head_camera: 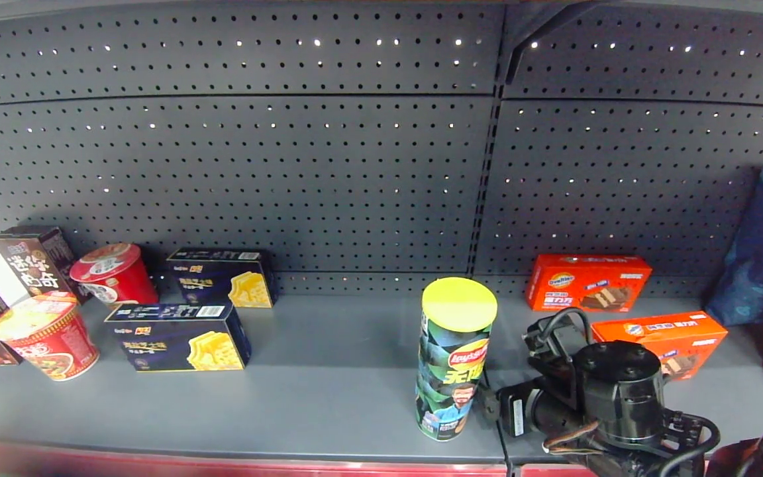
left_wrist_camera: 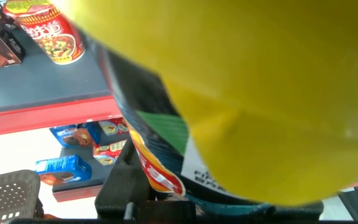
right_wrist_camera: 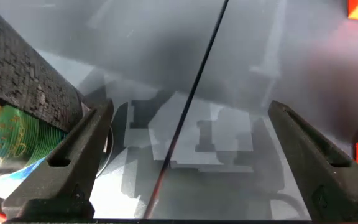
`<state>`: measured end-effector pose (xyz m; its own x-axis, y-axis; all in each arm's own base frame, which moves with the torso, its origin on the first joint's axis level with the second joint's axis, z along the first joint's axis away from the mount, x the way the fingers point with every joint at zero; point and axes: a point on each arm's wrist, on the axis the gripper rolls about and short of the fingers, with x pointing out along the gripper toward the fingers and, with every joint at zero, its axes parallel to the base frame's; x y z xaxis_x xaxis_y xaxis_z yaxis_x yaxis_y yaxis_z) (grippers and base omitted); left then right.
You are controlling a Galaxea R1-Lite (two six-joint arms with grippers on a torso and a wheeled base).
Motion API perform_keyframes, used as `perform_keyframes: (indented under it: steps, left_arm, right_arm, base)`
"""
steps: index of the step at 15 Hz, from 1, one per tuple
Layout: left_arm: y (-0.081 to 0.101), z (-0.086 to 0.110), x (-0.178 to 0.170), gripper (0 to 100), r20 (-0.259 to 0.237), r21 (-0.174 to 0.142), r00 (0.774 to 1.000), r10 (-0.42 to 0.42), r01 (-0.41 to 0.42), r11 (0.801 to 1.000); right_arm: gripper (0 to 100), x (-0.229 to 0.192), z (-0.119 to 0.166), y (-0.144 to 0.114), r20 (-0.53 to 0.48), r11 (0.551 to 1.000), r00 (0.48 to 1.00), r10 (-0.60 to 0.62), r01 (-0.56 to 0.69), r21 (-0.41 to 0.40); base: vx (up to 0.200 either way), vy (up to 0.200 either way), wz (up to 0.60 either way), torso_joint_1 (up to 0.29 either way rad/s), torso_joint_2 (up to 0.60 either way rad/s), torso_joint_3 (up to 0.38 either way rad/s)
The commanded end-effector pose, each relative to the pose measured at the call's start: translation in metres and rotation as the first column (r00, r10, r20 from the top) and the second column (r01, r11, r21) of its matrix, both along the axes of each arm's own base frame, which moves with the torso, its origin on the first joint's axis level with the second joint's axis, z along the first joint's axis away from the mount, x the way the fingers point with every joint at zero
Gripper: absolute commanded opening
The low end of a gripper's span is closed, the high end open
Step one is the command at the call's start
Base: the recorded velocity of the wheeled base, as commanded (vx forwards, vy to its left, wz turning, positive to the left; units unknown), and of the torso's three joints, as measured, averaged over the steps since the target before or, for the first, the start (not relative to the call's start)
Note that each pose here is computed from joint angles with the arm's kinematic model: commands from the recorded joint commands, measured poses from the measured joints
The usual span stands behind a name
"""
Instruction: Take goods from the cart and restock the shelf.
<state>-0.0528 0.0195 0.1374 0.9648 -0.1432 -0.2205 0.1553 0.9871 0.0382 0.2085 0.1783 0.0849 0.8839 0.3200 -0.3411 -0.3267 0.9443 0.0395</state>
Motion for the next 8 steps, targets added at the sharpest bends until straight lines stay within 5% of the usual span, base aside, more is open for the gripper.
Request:
perform_keyframes:
  steps: [1, 8]
  left_arm:
    - [0.000, -0.001, 0.000, 0, -0.004, 0.001, 1.000, 0.001, -0.001, 1.000]
    - [0.000, -0.001, 0.000, 0, -0.004, 0.001, 1.000, 0.001, -0.001, 1.000]
  right_arm:
    - [100, 0.000, -0.004, 0.001, -0.012, 1.000, 1.000, 0.002, -0.002, -0.011]
    - [100, -0.010, -0.005, 0.012, -0.013, 0.998, 0.998, 0.055, -0.056, -0.010]
  base:
    - [0.000, 0.000, 0.00, 0.000, 0.00, 0.000]
    - [0.000, 0.000, 0.00, 0.000, 0.00, 0.000]
